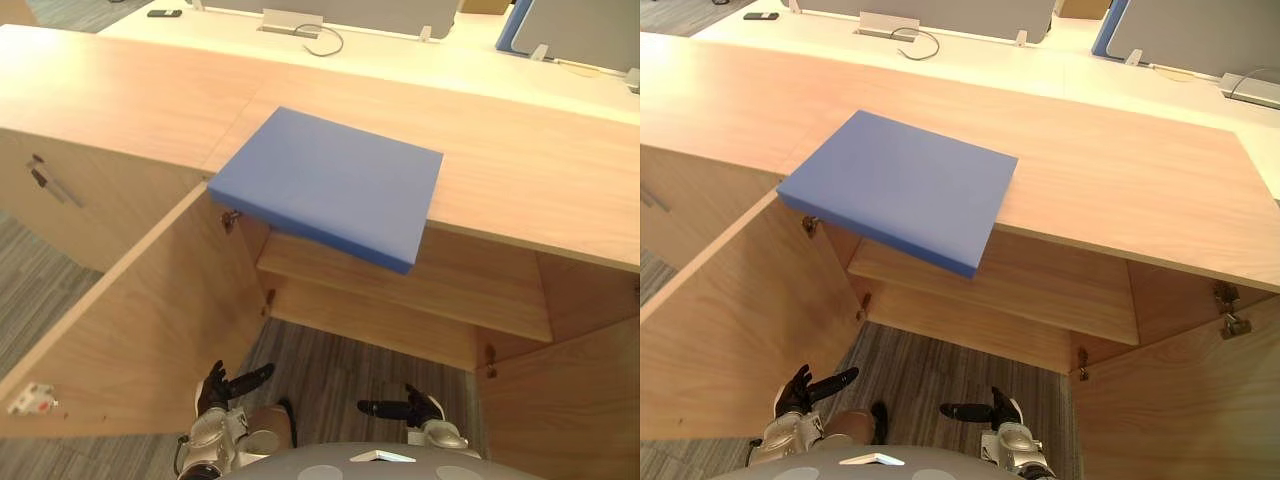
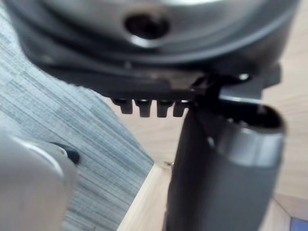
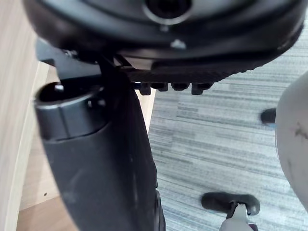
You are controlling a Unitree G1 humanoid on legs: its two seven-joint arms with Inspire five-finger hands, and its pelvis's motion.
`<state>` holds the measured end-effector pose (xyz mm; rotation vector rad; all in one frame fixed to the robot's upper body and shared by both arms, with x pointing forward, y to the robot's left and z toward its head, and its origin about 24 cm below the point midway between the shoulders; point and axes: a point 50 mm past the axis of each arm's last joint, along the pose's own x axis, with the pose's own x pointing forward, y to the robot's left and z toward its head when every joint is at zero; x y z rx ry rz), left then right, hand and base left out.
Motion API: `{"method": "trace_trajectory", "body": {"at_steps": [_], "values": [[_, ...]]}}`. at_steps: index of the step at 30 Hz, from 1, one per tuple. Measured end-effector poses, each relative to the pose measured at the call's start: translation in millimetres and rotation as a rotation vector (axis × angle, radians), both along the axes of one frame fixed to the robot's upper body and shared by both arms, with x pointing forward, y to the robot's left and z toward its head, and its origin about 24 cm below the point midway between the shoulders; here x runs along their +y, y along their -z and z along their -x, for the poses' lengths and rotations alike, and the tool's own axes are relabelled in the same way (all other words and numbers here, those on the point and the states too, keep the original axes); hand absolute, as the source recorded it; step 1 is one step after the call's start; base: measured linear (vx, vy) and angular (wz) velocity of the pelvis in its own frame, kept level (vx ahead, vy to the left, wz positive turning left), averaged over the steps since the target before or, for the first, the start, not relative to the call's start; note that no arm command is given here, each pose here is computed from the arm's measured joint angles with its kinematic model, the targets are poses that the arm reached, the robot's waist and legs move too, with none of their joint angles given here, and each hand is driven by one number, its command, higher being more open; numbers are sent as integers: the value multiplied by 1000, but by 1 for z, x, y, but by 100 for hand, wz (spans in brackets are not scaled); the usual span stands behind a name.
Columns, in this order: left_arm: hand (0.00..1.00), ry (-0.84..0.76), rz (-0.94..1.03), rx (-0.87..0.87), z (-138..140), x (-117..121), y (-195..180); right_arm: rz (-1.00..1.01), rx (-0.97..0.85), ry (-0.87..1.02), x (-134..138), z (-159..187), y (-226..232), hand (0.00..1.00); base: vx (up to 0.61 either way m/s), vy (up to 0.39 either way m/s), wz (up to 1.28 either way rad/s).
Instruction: Walk over to the cabinet, pick up the folder, carry it to the office cabinet, place the folder inside the office cabinet, then close the office cabinet door
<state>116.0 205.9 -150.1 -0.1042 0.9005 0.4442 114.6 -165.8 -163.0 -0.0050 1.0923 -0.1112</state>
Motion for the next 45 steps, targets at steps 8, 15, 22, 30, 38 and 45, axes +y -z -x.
{"method": "trace_trajectory", "body": {"at_steps": [8,15,22,30,38,45], "values": [[100,156,0,42,8,-12,4,27,17,31,-16,4,0,100,95,86,-24],[100,220,68,-117,-11,-28,-14,52,30,-46,-15,9,1,100,59,-89,7],[100,94,469,-328,-23,-63,-37,68,53,-154,-13,10,2,100,23,-59,-4],[100,138,639,-516,-36,-78,-82,88,80,-245,-12,9,3,100,-36,15,14],[100,21,379,-656,-44,-53,-113,96,124,-193,-15,21,6,100,-80,3,41],[100,60,253,-755,-44,-57,-143,60,135,-92,-11,31,8,100,-60,-1,35]]}}
